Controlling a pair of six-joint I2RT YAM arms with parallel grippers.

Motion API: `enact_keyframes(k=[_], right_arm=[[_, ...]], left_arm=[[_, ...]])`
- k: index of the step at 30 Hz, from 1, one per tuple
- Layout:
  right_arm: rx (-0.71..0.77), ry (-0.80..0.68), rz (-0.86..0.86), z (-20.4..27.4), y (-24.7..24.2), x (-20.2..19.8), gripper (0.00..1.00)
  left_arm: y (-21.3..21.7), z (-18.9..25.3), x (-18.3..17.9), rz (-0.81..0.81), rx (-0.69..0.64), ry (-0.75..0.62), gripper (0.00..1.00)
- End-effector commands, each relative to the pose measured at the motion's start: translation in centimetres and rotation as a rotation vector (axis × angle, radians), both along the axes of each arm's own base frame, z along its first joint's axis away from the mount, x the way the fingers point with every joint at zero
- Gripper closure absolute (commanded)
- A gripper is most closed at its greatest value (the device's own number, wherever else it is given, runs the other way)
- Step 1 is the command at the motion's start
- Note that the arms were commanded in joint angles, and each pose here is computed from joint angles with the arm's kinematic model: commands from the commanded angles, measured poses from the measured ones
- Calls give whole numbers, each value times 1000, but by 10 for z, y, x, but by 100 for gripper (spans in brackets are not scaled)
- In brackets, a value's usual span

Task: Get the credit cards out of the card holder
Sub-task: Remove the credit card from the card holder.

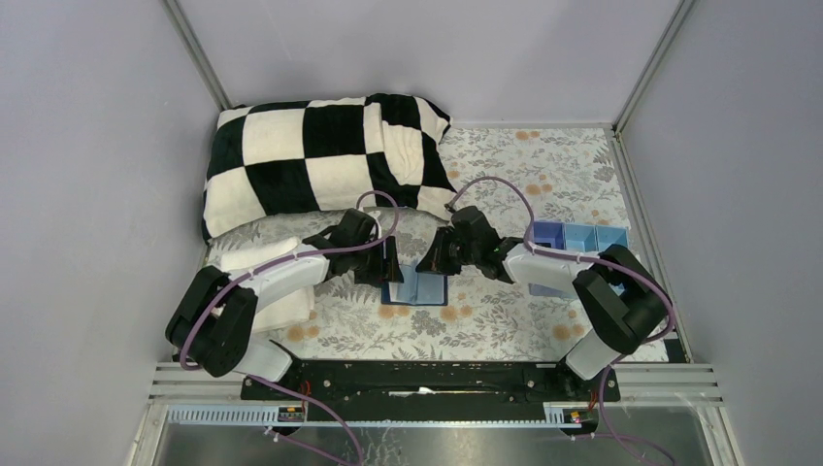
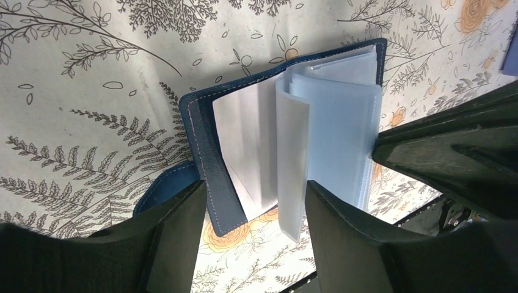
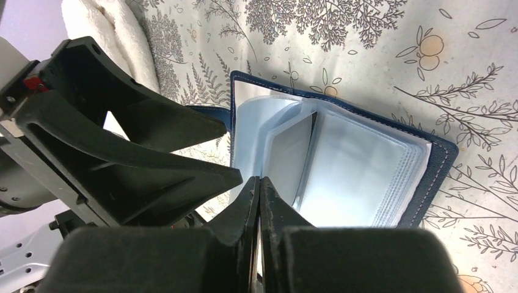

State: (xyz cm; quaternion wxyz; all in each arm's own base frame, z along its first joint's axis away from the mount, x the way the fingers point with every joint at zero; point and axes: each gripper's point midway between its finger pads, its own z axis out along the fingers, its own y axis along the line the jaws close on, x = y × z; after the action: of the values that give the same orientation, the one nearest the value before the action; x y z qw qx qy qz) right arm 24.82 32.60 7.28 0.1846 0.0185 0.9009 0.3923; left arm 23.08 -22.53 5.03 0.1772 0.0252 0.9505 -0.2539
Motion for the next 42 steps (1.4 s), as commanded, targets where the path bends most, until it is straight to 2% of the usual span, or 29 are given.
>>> enact_keyframes(k=[1, 12, 19, 26, 33, 42], right_arm=[[0, -14, 36, 4, 11, 1, 97], [0, 12, 43, -5, 13, -2, 97], [4, 11, 42, -5, 13, -1, 97], [10, 7, 46, -2, 13, -2, 97], [18, 14, 49, -3, 14, -4, 97], [18, 14, 49, -2, 14, -4, 97]], left_arm=[[-8, 23, 10, -5, -71, -59, 34], [-22, 32, 8, -43, -158, -54, 20], [-22, 23, 6, -55, -145, -31, 14], [-14, 9, 5, -32, -92, -9, 14], [-30, 15, -1, -59, -207, 10, 15], [-34, 6, -1, -73, -168, 15, 14]])
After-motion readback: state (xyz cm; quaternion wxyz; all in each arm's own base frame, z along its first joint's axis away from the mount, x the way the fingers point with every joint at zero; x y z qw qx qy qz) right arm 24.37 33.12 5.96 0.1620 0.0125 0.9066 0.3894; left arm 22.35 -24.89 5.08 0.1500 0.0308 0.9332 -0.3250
